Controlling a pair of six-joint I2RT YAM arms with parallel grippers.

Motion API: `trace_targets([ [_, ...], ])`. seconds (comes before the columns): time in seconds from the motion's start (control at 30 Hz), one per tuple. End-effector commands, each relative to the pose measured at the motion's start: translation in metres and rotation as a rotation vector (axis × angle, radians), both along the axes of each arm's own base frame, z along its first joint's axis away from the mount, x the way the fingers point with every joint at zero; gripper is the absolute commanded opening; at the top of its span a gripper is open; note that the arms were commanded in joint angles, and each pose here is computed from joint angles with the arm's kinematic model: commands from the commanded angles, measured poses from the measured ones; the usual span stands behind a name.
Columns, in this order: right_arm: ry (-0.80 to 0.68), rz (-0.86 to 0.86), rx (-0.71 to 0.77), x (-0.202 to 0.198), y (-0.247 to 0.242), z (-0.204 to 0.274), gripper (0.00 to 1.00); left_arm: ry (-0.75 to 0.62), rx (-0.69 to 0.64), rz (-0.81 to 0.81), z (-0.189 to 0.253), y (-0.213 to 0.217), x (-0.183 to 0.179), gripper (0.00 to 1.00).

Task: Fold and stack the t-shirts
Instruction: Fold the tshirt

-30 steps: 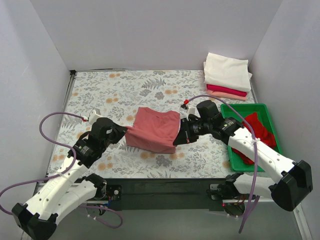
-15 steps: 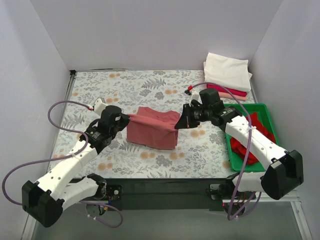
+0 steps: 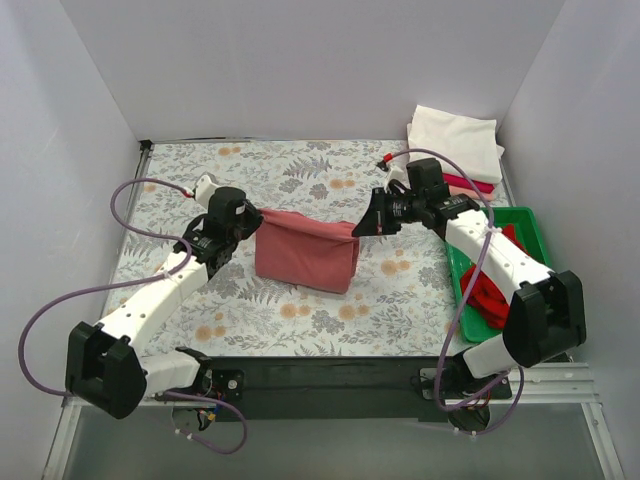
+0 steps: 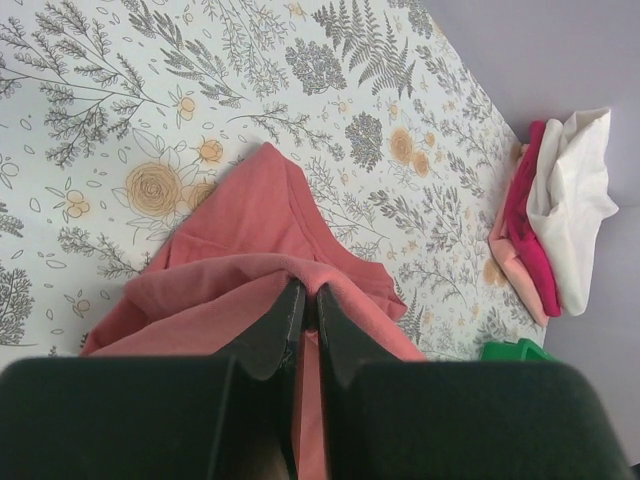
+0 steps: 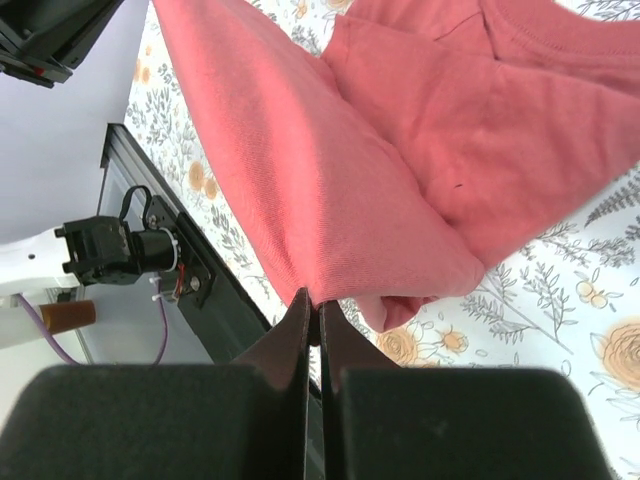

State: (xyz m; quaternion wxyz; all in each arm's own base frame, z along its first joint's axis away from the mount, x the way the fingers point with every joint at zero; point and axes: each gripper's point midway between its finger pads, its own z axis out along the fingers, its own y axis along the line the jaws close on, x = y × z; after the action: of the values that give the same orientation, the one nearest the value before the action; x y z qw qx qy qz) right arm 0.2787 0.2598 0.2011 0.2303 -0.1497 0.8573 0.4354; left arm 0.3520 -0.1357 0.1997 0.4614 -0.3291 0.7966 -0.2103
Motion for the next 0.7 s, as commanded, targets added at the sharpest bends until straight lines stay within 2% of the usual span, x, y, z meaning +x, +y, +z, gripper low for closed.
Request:
trace_targets([
  [0.0, -0.046, 0.029, 0.063, 0.019, 0.003, 0.015, 0.01, -0.074, 0.008, 0.017, 0.024, 0.006, 0.021, 0.00],
  [0.33, 0.055, 0.018, 0.079, 0.059, 0.007, -0.024, 0.01, -0.006, 0.038, 0.019, -0.012, 0.007, 0.056, 0.00],
  [0.57, 0.071, -0.033, 0.056, 0.097, 0.001, -0.047, 0.01, 0.037, 0.070, -0.011, -0.039, -0.001, 0.086, 0.00],
  [0.6, 0.077, -0.041, 0.055, 0.102, -0.002, -0.051, 0.03, 0.065, 0.081, -0.015, -0.050, -0.002, 0.088, 0.00],
  [0.67, 0.083, -0.034, 0.065, 0.113, -0.003, -0.058, 0.15, 0.076, 0.079, -0.016, -0.056, -0.004, 0.095, 0.00],
])
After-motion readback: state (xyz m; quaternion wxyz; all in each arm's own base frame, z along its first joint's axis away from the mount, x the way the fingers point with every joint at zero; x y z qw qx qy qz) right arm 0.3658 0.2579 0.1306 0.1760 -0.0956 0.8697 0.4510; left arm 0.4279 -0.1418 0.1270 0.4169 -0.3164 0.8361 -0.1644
